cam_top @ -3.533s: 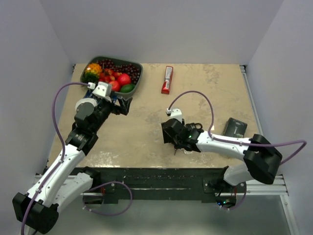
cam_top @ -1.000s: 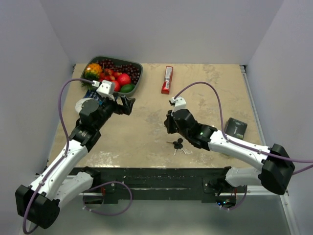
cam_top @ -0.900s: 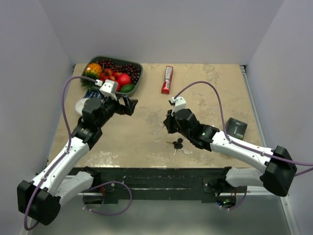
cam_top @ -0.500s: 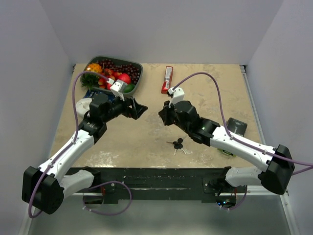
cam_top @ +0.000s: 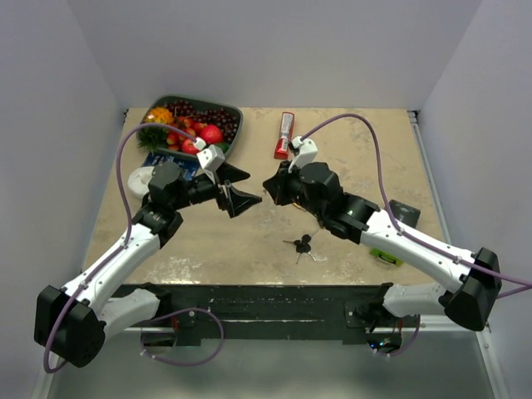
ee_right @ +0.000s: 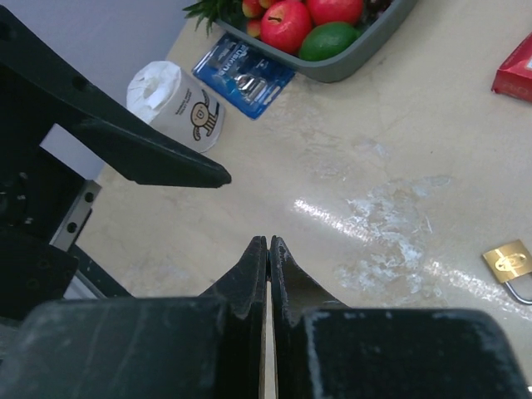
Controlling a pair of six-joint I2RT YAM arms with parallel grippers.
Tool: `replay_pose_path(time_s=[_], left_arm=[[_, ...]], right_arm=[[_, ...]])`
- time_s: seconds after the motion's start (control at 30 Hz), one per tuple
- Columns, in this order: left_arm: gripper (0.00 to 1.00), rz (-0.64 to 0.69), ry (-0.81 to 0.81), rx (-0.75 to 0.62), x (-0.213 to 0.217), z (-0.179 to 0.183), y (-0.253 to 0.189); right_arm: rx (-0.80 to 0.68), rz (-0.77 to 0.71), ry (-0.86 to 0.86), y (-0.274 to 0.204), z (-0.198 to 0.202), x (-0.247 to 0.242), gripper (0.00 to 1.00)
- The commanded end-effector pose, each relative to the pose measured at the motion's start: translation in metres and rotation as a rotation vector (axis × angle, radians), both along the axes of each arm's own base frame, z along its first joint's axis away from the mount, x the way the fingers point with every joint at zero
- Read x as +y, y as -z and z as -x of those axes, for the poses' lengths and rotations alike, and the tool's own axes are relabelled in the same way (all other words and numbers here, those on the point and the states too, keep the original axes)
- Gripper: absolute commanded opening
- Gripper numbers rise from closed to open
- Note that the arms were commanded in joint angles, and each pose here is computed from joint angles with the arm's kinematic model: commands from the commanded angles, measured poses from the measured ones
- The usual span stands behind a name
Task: Unlock with the key
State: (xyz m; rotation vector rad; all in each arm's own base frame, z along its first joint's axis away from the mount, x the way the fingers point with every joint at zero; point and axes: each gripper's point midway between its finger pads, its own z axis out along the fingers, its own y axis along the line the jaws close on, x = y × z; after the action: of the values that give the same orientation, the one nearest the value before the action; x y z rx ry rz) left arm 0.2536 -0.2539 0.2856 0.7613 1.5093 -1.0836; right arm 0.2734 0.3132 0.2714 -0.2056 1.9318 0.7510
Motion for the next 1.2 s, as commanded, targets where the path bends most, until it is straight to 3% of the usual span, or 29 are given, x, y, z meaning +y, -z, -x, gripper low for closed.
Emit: replay_pose_path(time_s=[0.0,0.2,0.47,0.5,0.67,0.8,0.93,1.17], left_arm=[[0.93,-0.001,0.058,-0.099,-0.008,0.008,-0.003],[0.87,-0.024,0.054,-0.098,-0.017,0.007,0.006],[0.63,0.002,0.067,-0.091,-0.026,0.010,0.007],[0.56,0.007,0.070,-0.093,-0.027,0.010,0.006],[0.38,0.023,0.056,-0.090,-0.026,0.009,0.005],[0.14,0.023,0.049,-0.076,-0.027,0.008,0.007],[0.00,0.021,0.055,-0.061,-0.028,0.009,0.010],[0.00,-0.020,0.063,-0.040,-0.026,0.013,0.022]], right_arm=[[-0.022,-0.153,-0.027,-0.052,0.010,0.003,0.00],[-0.006,-0.213,-0.057,-0.062,0.018,0.006,0.00],[0.008,-0.252,-0.090,-0.067,0.024,0.012,0.00],[0.010,-0.252,-0.092,-0.066,0.024,0.013,0.00],[0.014,-0.263,-0.090,-0.066,0.024,0.013,0.00],[0.013,-0.265,-0.084,-0.066,0.024,0.011,0.00],[0.008,-0.269,-0.069,-0.068,0.024,0.007,0.00],[0.008,-0.210,0.015,-0.061,0.017,-0.016,0.00]])
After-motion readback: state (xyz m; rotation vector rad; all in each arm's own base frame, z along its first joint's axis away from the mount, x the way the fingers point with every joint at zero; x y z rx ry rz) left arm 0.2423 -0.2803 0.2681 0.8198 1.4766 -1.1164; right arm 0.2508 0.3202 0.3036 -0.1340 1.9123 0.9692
